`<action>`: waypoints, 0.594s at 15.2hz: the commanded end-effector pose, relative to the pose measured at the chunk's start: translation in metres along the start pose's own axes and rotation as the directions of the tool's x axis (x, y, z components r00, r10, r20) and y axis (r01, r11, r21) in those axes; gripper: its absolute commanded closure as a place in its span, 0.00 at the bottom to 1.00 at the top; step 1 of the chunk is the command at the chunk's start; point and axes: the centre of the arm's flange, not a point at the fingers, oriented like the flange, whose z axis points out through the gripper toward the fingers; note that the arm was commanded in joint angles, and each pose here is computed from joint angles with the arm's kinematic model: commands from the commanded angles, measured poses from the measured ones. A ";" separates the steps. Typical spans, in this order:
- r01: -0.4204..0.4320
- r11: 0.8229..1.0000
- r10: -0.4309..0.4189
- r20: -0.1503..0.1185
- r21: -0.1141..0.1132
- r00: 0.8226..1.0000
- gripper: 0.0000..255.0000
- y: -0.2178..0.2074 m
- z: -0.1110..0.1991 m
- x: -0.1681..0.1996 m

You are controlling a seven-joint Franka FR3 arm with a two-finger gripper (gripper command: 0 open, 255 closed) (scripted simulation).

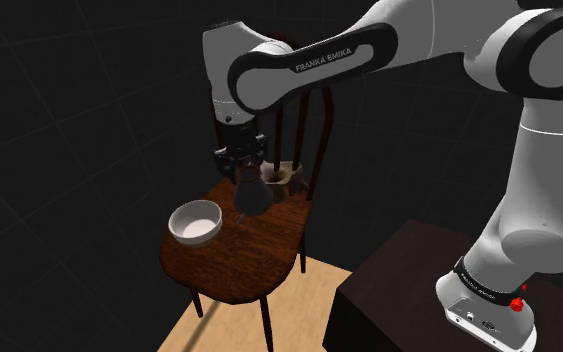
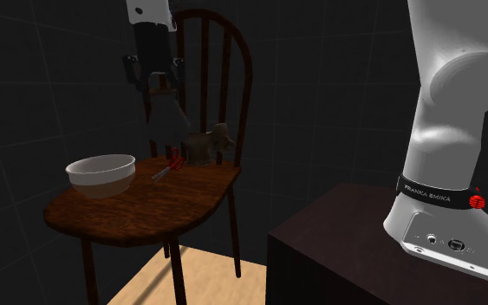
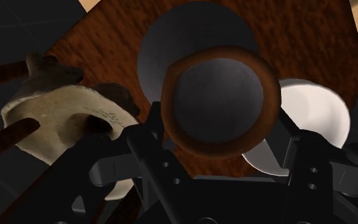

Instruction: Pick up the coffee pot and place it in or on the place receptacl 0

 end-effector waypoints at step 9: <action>0.000 1.000 0.000 0.000 0.000 1.000 1.00 0.002 -0.054 0.000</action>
